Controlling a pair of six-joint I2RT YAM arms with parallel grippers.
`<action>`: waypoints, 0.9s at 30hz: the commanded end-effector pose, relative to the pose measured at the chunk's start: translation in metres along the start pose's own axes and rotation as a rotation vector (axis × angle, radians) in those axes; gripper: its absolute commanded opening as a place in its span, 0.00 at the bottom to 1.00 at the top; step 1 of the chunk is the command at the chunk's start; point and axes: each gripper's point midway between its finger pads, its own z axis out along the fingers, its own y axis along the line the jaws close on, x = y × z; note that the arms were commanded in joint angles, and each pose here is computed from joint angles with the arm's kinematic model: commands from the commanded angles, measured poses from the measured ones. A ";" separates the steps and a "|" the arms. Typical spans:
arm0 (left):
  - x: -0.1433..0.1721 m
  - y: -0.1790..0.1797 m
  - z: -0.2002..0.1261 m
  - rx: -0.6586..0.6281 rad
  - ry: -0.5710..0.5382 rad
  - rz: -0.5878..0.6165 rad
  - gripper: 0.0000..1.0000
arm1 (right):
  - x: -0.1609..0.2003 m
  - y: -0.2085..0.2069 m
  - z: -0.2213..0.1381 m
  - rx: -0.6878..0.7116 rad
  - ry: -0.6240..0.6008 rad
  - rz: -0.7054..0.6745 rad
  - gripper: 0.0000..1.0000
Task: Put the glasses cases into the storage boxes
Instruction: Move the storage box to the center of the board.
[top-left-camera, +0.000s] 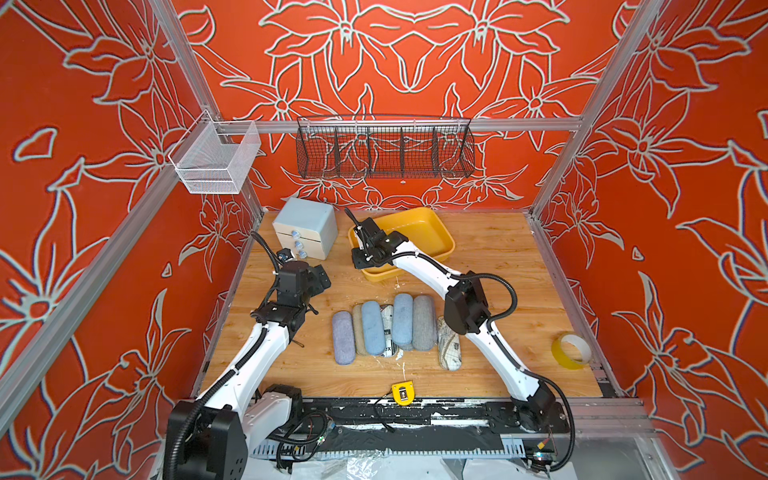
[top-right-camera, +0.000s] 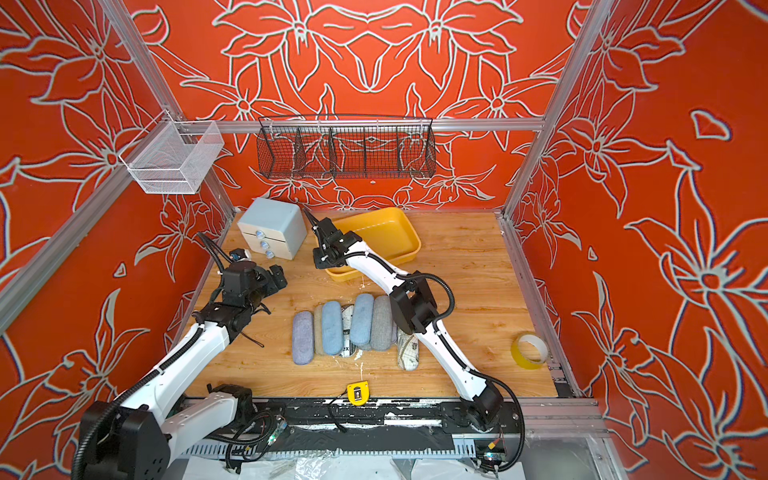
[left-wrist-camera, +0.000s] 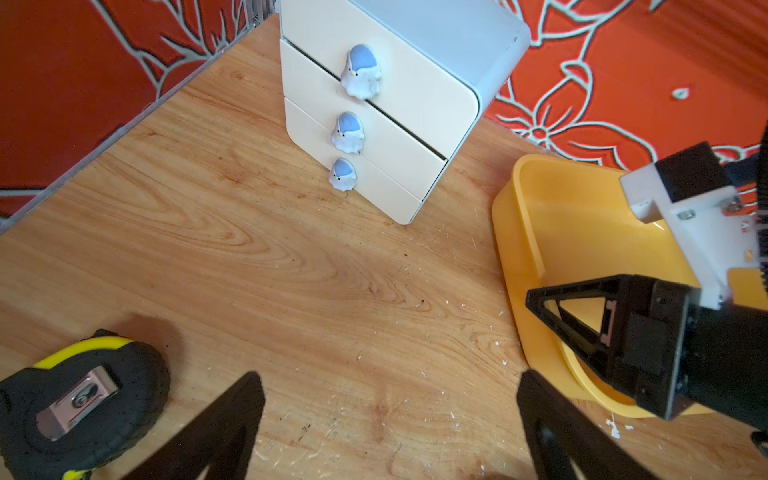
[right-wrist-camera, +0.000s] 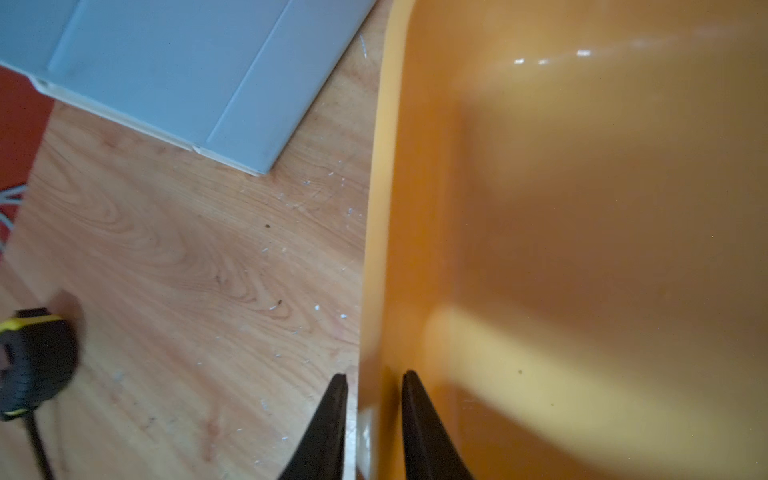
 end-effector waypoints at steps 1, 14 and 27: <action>0.000 0.000 -0.003 -0.002 -0.004 -0.015 0.95 | -0.008 0.015 -0.010 -0.047 -0.028 -0.013 0.45; 0.003 -0.008 0.002 0.031 0.026 -0.011 0.96 | -0.039 -0.057 -0.099 0.045 -0.211 0.027 0.67; 0.008 -0.016 0.012 0.057 0.058 -0.006 0.97 | -0.027 -0.221 -0.159 0.412 -0.252 0.113 0.61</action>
